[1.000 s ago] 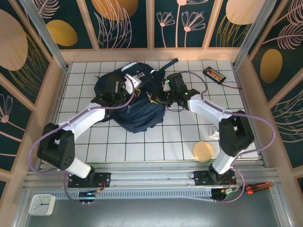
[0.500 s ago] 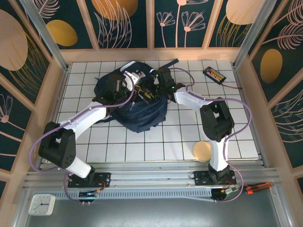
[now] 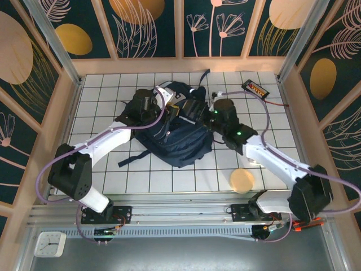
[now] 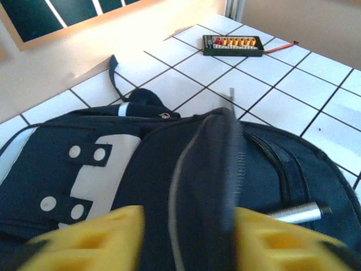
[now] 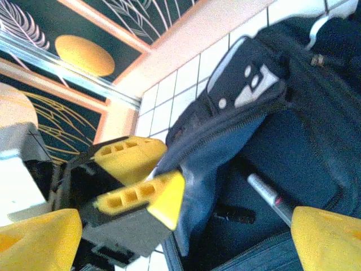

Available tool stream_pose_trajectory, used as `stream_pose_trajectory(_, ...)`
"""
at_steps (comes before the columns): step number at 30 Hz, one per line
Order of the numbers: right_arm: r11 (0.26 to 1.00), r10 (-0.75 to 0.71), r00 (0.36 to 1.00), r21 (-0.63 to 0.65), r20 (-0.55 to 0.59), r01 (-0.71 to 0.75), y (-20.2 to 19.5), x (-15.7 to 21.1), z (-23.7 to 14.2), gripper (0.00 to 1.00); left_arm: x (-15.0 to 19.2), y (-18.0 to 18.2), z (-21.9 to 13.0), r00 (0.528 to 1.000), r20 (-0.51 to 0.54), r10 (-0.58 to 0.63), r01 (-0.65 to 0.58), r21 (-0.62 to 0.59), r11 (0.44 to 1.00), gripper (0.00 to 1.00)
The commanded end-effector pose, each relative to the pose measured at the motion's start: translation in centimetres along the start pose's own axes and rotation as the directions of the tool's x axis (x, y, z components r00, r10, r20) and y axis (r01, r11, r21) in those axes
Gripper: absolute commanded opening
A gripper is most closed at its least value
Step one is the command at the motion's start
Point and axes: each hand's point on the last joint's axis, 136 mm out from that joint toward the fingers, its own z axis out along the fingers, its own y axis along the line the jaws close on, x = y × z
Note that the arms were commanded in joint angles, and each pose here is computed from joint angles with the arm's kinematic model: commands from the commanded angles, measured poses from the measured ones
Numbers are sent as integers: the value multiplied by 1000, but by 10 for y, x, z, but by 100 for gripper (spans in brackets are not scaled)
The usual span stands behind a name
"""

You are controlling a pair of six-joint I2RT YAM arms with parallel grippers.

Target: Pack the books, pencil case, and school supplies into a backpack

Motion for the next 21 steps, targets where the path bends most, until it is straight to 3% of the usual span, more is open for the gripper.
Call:
stream_pose_trajectory(1,988,-49,994,138,-101,62,-24,24,15,95,-21,8,-10,996,77,-32,35,-28,999,72)
stream_pose_trajectory(3,973,-45,985,216,-169,82,-31,38,17,93,-17,6,-17,997,66,-45,47,-30,998,87)
stream_pose_trajectory(7,954,20,976,295,-218,46,-45,55,16,87,-7,4,-33,997,47,-56,58,-50,997,98)
stream_pose_trajectory(9,964,8,979,260,-206,47,-37,56,16,82,-2,8,-43,996,31,-79,81,-89,993,99)
stream_pose_trajectory(12,958,0,977,279,-214,61,-27,60,10,81,15,30,-62,978,-20,-208,199,-220,955,98)
stream_pose_trajectory(15,936,41,976,350,-215,38,-26,68,-3,82,44,50,-85,913,-53,-405,368,-321,873,98)
stream_pose_trajectory(18,921,112,971,388,-209,-23,-32,72,-10,83,84,60,-103,811,-47,-583,527,-374,763,99)
stream_pose_trajectory(21,915,151,963,402,-225,-49,-39,71,-4,83,124,61,-104,678,-58,-732,673,-349,652,97)
